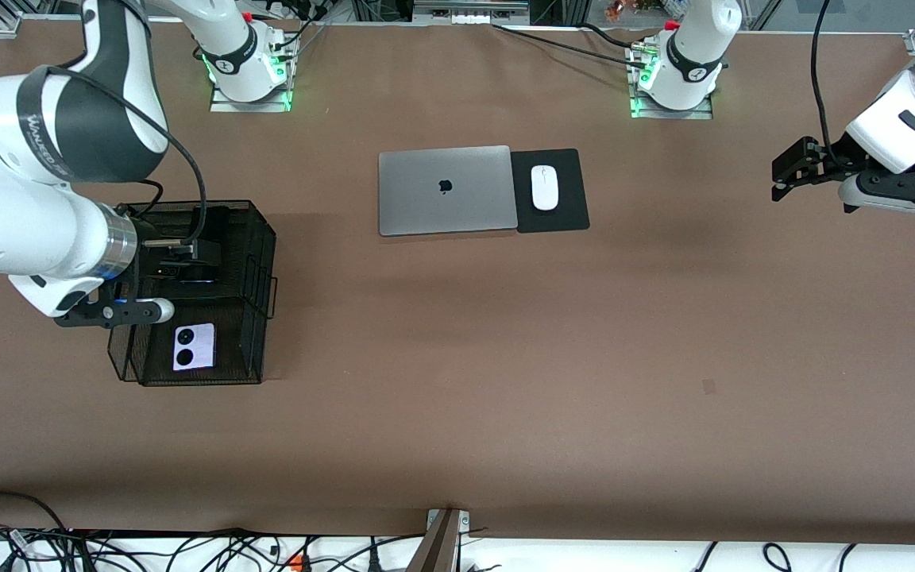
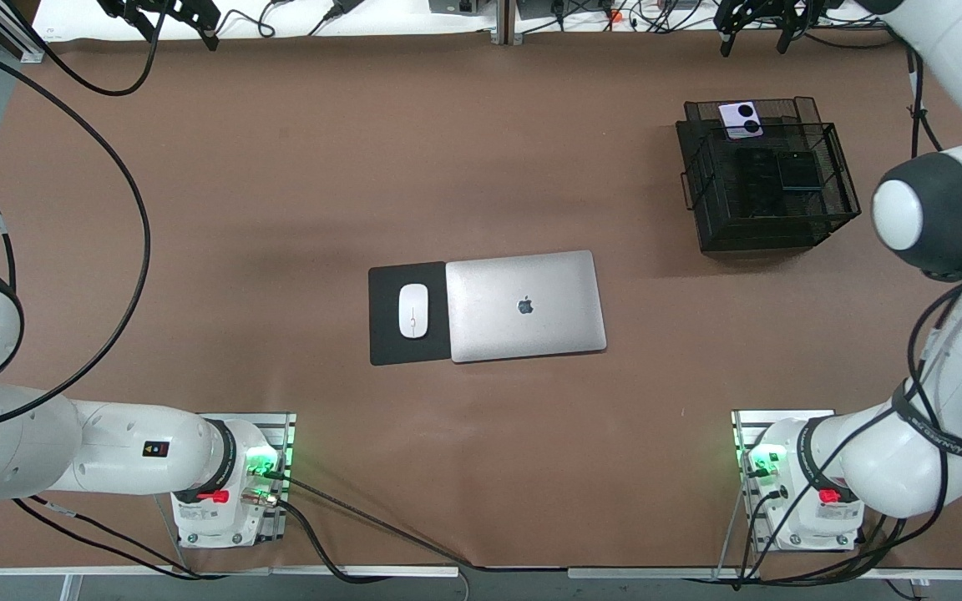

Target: Place phones with both arms

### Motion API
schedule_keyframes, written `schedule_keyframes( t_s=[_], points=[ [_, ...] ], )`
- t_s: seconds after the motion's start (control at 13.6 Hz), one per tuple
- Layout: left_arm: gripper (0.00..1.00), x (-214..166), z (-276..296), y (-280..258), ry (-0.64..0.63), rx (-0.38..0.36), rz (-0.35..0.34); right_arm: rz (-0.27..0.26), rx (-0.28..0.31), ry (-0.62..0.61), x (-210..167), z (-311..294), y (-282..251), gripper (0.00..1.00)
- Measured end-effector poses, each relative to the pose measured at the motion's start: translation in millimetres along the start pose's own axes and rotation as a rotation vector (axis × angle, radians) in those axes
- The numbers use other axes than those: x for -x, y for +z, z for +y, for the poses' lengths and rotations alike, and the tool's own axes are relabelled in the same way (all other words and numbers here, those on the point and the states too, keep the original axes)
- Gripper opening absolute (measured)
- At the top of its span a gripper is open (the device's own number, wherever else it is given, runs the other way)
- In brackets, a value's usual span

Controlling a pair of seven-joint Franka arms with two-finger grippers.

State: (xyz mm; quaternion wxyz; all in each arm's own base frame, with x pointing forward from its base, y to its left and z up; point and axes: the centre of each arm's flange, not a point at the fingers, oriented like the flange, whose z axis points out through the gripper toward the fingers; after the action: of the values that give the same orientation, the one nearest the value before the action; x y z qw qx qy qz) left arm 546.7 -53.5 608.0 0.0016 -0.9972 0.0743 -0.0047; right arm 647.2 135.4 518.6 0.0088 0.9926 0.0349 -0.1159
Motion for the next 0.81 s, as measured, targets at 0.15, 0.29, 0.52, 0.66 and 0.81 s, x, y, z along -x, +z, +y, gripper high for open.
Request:
schedule_keyframes(
  t_s=[0.15,0.29,0.52,0.66,0.81],
  points=[
    [1.00,-0.1,0.1,0.4,0.000,0.000,-0.001,0.016,-0.001,-0.017,7.1,6.4,-11.3,1.00],
    [1.00,-0.4,0.1,1.2,0.000,0.000,-0.003,0.045,-0.014,-0.003,12.6,21.2,-10.3,1.00],
    [1.00,-0.8,0.2,2.1,0.001,0.000,-0.005,0.081,-0.022,0.016,25.0,35.4,10.6,1.00],
    [1.00,-0.9,0.2,2.2,0.001,0.000,-0.005,0.102,0.003,0.005,30.3,35.9,13.7,1.00],
    [1.00,-0.9,0.3,2.3,0.001,0.000,-0.005,0.122,0.021,-0.009,31.9,31.0,12.2,1.00]
  ],
)
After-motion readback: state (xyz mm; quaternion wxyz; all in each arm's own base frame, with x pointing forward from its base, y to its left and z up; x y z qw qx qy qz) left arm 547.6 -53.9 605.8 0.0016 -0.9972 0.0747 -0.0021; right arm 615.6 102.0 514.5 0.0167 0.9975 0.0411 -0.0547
